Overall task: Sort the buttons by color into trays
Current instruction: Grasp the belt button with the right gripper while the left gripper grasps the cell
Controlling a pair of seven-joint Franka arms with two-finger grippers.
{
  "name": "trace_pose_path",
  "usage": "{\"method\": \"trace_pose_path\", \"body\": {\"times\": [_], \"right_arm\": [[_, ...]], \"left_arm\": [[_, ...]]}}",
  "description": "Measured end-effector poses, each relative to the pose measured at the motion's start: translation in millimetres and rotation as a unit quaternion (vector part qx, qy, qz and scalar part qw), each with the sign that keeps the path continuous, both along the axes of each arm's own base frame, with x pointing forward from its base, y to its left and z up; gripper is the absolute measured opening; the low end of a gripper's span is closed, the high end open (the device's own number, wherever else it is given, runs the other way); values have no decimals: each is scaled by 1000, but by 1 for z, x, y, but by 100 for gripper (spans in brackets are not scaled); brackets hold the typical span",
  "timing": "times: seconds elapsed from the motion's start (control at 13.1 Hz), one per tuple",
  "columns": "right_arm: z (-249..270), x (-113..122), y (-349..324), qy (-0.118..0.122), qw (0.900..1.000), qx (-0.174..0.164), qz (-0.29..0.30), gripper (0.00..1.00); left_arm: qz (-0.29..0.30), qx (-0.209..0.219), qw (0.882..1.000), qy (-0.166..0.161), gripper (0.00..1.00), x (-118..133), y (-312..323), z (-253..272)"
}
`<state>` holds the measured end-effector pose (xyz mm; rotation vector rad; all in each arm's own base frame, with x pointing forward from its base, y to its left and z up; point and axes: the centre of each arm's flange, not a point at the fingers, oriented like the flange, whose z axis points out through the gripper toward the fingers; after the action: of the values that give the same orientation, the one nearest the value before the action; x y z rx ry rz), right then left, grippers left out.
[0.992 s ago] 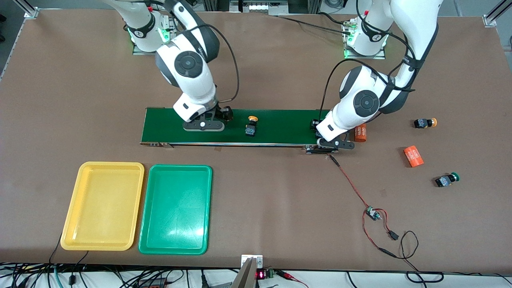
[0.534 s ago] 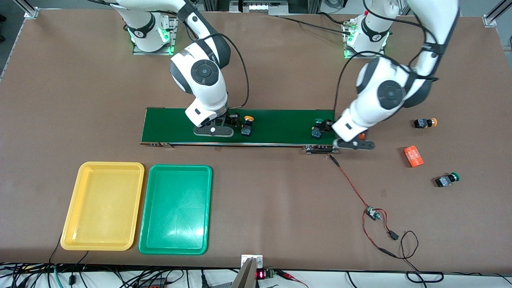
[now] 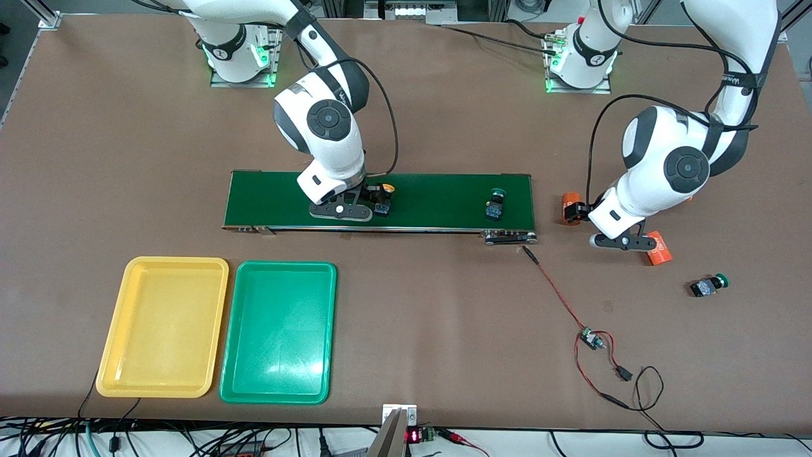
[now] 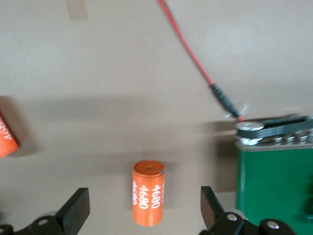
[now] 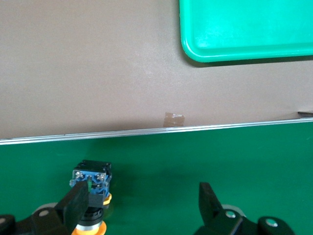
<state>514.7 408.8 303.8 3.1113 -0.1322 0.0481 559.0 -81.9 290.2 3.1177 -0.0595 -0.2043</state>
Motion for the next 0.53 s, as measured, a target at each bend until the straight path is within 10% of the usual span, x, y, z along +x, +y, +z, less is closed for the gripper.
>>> {"method": "trace_pose_path", "body": {"times": [0.53], "right_arm": [[-15,-1,1,9,1000,-5,-14,100]], "left_arm": [[-6,2,998,60,100,-30,1,-58]]}}
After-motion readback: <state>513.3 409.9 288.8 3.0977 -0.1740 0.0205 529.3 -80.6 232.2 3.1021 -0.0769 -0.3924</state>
